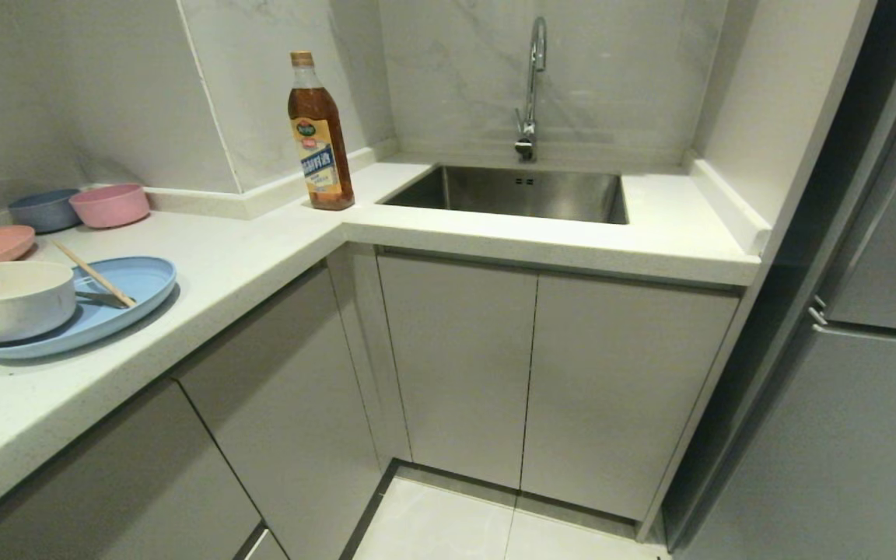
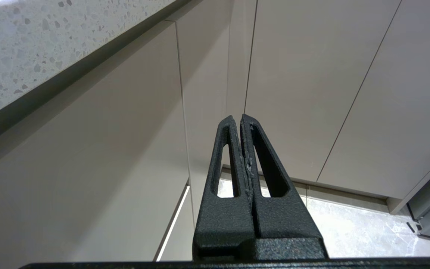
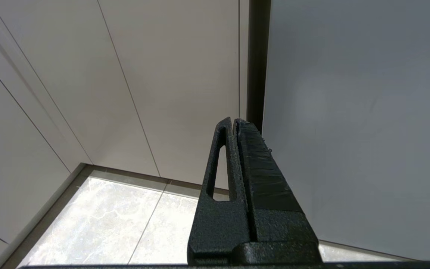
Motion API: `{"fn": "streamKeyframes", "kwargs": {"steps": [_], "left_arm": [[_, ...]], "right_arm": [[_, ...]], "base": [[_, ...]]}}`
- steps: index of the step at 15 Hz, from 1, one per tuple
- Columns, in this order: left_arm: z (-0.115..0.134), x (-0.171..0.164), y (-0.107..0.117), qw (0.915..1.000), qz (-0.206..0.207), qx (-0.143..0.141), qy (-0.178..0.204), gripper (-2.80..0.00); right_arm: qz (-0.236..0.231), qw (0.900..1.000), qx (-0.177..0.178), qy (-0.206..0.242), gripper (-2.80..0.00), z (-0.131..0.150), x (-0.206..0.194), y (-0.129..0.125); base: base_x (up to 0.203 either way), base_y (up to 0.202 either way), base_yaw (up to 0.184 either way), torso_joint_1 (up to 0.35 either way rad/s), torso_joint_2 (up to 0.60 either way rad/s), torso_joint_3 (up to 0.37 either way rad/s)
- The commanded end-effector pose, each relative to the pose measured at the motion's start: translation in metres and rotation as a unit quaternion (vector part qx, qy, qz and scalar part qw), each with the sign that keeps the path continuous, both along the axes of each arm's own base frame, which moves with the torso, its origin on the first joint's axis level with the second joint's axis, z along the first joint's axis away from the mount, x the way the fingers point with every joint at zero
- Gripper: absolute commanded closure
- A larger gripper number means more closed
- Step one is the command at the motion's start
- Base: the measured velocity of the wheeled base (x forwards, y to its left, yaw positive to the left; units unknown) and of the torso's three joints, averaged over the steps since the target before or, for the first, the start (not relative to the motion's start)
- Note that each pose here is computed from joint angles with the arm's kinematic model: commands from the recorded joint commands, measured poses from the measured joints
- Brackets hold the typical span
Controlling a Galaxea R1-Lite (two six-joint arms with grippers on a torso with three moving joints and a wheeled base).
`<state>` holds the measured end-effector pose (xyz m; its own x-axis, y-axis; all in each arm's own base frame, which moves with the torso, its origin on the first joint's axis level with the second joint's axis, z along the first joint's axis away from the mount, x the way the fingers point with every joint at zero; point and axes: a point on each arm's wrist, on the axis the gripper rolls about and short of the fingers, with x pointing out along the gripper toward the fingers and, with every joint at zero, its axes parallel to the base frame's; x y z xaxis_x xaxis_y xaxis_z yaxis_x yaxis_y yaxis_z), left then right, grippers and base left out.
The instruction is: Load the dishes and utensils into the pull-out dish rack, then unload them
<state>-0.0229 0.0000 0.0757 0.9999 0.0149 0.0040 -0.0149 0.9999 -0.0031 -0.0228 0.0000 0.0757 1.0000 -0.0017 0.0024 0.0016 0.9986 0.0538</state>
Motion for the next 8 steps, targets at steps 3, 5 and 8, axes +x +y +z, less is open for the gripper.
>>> {"fn": "streamKeyframes", "kwargs": {"steps": [3,5,8], "left_arm": [[-0.0004,0.0002,0.0000,1.0000,0.000,0.000,0.001,0.00],[-0.0004,0.0002,0.0000,1.0000,0.001,0.000,0.001,0.00],[-0.0004,0.0002,0.0000,1.0000,0.000,0.000,0.001,0.00]], "right_arm": [[0.000,1.000,0.001,0.000,0.00,-0.0001,0.0000,0.0000],[0.000,1.000,0.001,0.001,0.00,0.0000,0.0001,0.0000],[-0.001,1.000,0.011,0.000,0.00,0.0001,0.0000,0.0000]], "base": [[0.000,0.000,0.000,0.000,0.00,0.000],[0.000,0.000,0.000,0.000,0.00,0.000],[0.000,0.000,0.000,0.000,0.00,0.000]]}}
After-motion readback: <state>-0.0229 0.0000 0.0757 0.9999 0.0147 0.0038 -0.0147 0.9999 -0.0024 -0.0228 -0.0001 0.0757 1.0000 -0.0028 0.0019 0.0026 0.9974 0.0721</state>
